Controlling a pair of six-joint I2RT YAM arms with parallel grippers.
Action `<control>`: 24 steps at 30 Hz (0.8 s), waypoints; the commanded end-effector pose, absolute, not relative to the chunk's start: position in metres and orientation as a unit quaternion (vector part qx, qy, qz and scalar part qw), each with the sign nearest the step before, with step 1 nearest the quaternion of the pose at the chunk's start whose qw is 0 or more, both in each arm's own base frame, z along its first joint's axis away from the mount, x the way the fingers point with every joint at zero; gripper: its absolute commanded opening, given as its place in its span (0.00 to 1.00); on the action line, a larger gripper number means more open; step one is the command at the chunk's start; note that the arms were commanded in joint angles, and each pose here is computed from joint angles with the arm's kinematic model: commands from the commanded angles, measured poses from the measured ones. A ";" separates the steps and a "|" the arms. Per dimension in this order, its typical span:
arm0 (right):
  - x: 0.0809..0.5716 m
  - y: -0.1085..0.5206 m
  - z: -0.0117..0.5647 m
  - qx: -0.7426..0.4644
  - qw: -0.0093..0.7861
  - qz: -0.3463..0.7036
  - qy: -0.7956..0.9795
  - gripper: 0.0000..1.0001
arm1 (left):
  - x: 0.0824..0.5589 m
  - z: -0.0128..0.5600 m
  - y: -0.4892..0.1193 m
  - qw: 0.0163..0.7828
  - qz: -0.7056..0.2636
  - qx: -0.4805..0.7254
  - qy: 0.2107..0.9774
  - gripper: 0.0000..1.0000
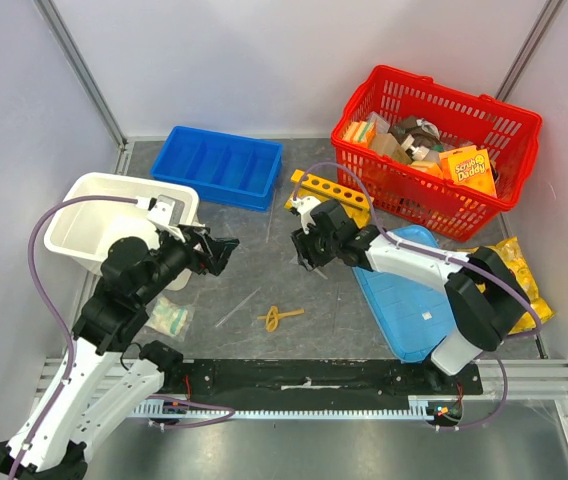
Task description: Organize the chemistry lab equipment
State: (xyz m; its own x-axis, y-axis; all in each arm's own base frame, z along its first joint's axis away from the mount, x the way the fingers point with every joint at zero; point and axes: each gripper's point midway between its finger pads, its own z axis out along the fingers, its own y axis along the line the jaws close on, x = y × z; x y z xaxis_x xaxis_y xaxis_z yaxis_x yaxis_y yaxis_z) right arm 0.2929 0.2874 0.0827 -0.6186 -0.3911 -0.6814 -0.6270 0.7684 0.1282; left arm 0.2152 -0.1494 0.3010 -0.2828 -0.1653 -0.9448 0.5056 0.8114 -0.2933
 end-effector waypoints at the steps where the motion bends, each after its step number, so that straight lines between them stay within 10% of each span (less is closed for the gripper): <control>1: 0.305 0.288 0.079 -0.323 0.361 0.162 0.860 0.56 | 0.216 0.310 -0.153 0.603 -0.283 0.142 0.732 0.83; 15: 0.295 0.279 0.023 -0.342 0.325 0.140 0.870 0.47 | 0.220 0.305 -0.156 0.593 -0.284 0.141 0.740 0.80; 24: 0.291 0.278 0.033 -0.346 0.362 0.146 0.853 0.16 | 0.222 0.300 -0.161 0.584 -0.290 0.143 0.745 0.71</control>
